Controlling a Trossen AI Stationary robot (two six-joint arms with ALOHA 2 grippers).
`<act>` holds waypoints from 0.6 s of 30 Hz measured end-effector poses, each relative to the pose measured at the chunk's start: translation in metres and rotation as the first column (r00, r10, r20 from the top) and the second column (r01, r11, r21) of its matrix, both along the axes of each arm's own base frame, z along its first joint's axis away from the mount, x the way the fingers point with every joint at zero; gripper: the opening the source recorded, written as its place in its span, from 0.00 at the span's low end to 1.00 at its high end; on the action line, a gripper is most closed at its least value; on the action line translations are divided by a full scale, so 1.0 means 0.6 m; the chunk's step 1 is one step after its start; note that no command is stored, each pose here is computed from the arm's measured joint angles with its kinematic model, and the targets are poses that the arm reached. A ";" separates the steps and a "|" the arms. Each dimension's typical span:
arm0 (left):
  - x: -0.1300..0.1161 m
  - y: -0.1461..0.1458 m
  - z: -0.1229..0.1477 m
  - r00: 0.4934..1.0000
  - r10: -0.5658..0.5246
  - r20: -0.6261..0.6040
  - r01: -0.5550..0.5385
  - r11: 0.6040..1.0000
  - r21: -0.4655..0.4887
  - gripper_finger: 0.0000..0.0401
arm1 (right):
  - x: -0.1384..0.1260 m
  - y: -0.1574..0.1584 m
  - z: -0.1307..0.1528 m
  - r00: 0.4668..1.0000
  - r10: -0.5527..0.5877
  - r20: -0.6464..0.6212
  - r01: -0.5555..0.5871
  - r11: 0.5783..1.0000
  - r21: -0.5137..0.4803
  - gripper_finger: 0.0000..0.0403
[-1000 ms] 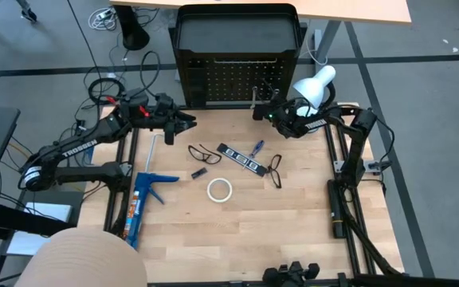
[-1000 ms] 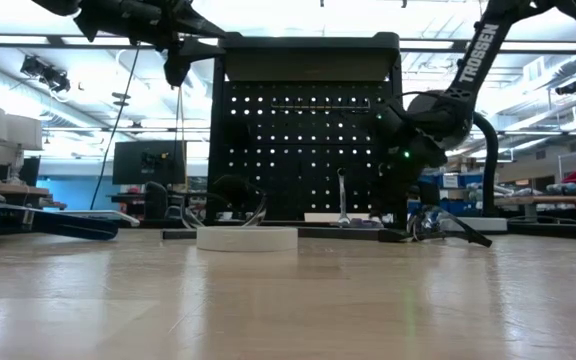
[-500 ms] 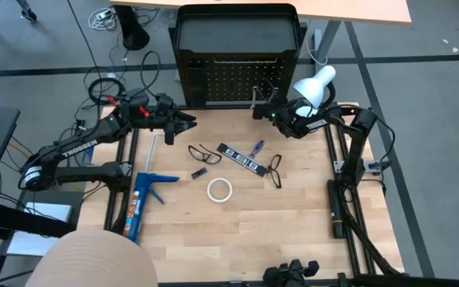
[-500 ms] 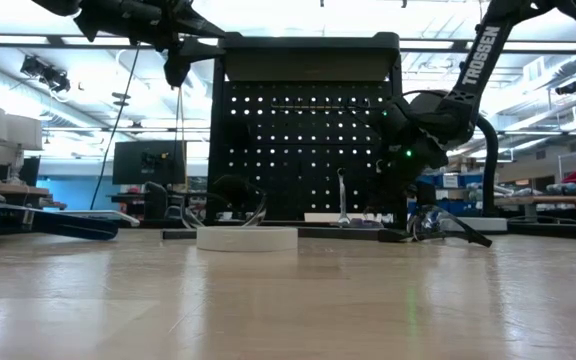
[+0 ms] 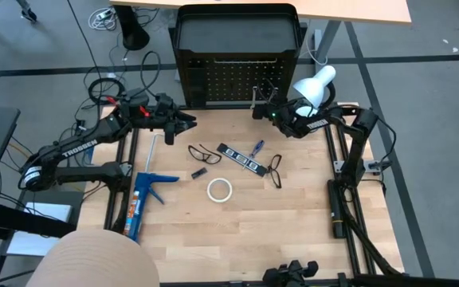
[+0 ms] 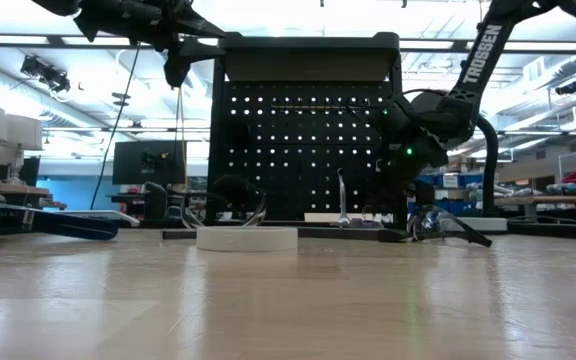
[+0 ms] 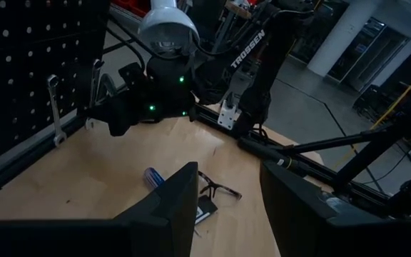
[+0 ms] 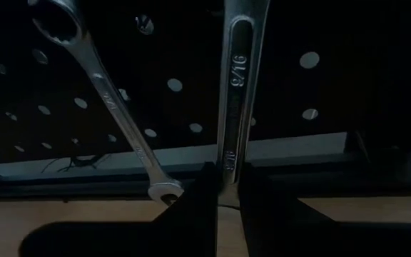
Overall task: Hang tools onto peg board
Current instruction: Unhang the right wrench from the peg board
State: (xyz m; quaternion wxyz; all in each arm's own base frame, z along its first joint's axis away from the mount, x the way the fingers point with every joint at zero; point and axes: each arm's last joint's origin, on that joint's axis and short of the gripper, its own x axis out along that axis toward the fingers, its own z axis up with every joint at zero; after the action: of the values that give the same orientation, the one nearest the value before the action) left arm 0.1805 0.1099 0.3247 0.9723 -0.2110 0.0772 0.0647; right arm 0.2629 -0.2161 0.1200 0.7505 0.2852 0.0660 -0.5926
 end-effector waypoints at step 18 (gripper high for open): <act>0.000 0.000 0.000 1.000 -0.003 0.000 0.003 1.000 0.020 0.39 | -0.022 0.013 0.042 0.999 0.037 0.002 -0.037 0.994 0.108 0.11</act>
State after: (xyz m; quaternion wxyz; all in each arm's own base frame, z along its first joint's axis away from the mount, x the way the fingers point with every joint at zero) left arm 0.1805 0.1099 0.3249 0.9745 -0.2011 0.0768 0.0639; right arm 0.2499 -0.2084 0.1452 0.7448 0.3238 0.1032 -0.5743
